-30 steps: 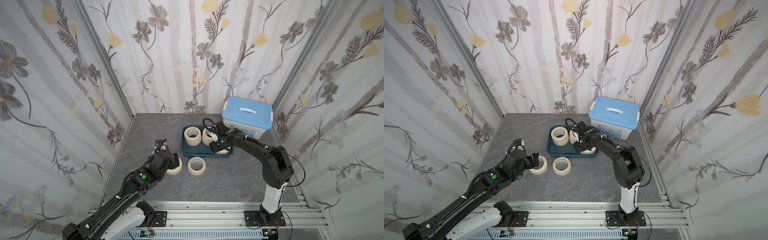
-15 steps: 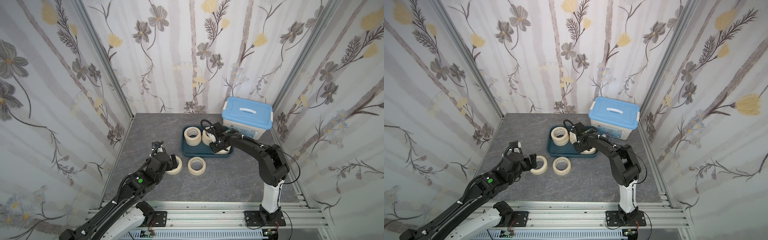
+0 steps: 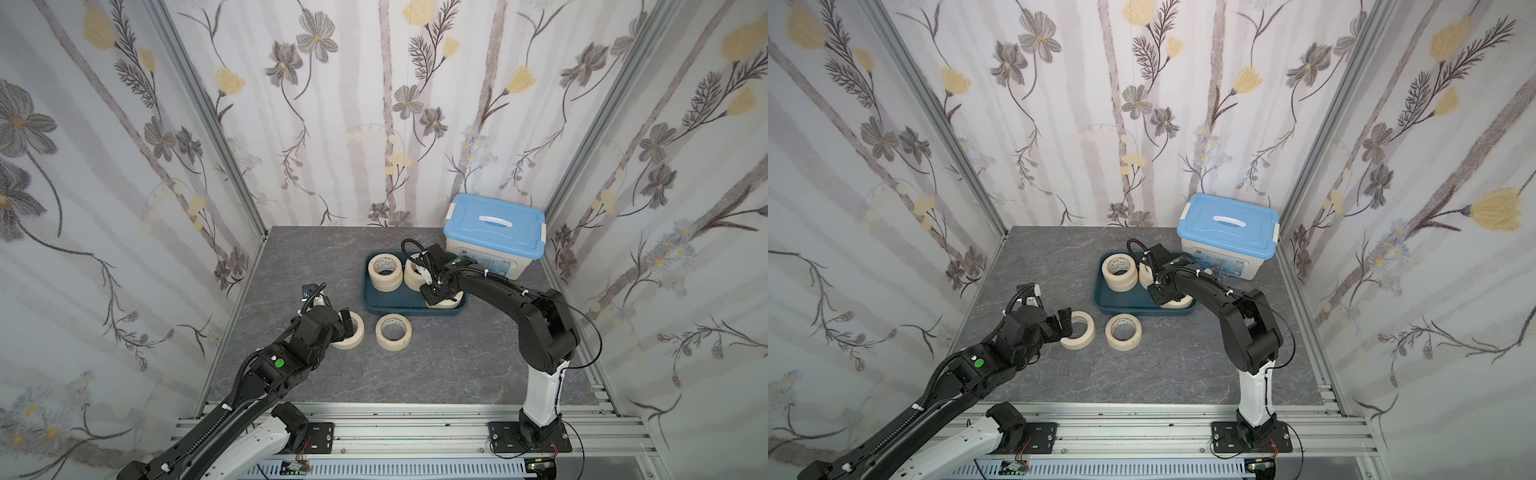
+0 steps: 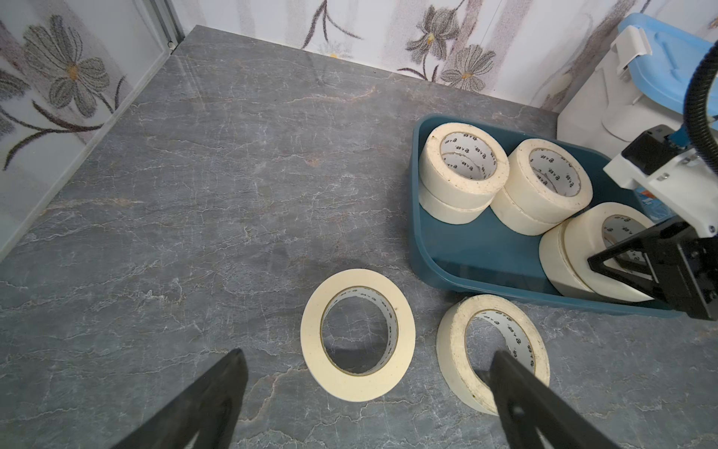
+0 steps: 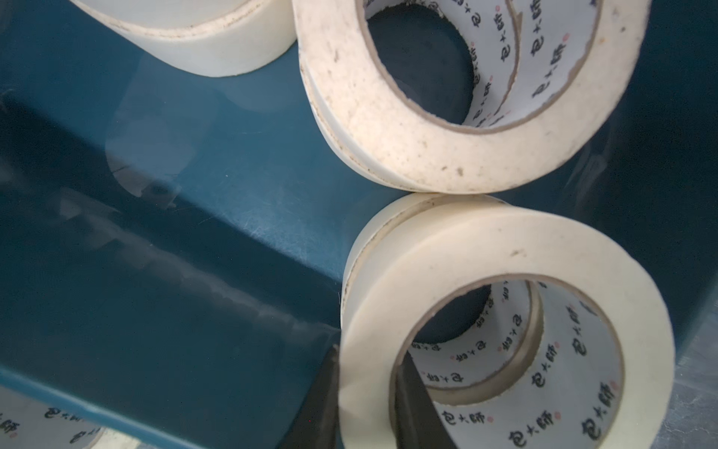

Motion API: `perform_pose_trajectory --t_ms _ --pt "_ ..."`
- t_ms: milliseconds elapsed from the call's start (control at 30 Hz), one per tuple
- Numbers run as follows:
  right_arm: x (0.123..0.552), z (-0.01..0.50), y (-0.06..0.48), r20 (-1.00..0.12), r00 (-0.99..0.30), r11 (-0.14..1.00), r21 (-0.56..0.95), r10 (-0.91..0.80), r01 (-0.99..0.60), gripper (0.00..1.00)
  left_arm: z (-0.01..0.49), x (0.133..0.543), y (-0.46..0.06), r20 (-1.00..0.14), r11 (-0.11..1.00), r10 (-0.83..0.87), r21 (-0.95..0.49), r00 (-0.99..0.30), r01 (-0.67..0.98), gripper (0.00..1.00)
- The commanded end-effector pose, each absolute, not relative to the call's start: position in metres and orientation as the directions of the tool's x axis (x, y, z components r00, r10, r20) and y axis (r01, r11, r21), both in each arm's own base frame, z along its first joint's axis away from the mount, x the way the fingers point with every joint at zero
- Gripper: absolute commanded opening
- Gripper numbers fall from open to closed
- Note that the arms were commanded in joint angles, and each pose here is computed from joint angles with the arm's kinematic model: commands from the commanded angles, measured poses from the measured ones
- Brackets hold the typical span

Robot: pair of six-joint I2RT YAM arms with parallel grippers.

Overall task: Take out the art tape in the storage box
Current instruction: Pick up the art tape from the storage box, then place the art tape at the center of the board.

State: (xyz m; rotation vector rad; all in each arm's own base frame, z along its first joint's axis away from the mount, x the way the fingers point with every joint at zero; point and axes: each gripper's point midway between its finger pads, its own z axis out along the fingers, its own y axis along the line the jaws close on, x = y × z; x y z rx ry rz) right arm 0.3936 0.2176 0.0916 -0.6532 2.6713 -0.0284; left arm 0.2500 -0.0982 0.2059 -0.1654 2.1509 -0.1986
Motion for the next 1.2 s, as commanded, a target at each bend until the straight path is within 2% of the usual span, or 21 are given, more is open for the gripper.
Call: perform_pose_trajectory --t_ms 0,600,900,1167 --pt "0.395 0.105 0.21 -0.369 -0.806 0.886 -0.16 -0.463 -0.435 0.2 0.209 0.252 -0.096 -0.818 0.98 -0.192 -0.194 -0.542 -0.054 1.0" --pt "0.365 0.165 0.217 -0.458 -0.762 0.881 -0.117 -0.458 -0.459 0.19 0.211 0.264 -0.107 -0.818 0.98 -0.181 -0.195 -0.545 -0.033 1.0" --pt "0.321 0.183 0.224 -0.489 -0.757 0.868 0.002 -0.432 -0.497 0.19 0.217 0.274 -0.108 -0.833 0.985 -0.162 -0.168 -0.529 -0.037 1.0" --pt "0.282 0.172 0.227 -0.461 -0.773 0.854 0.057 -0.436 -0.517 0.19 0.222 0.281 -0.1 -0.849 0.983 -0.182 -0.174 -0.496 -0.064 1.0"
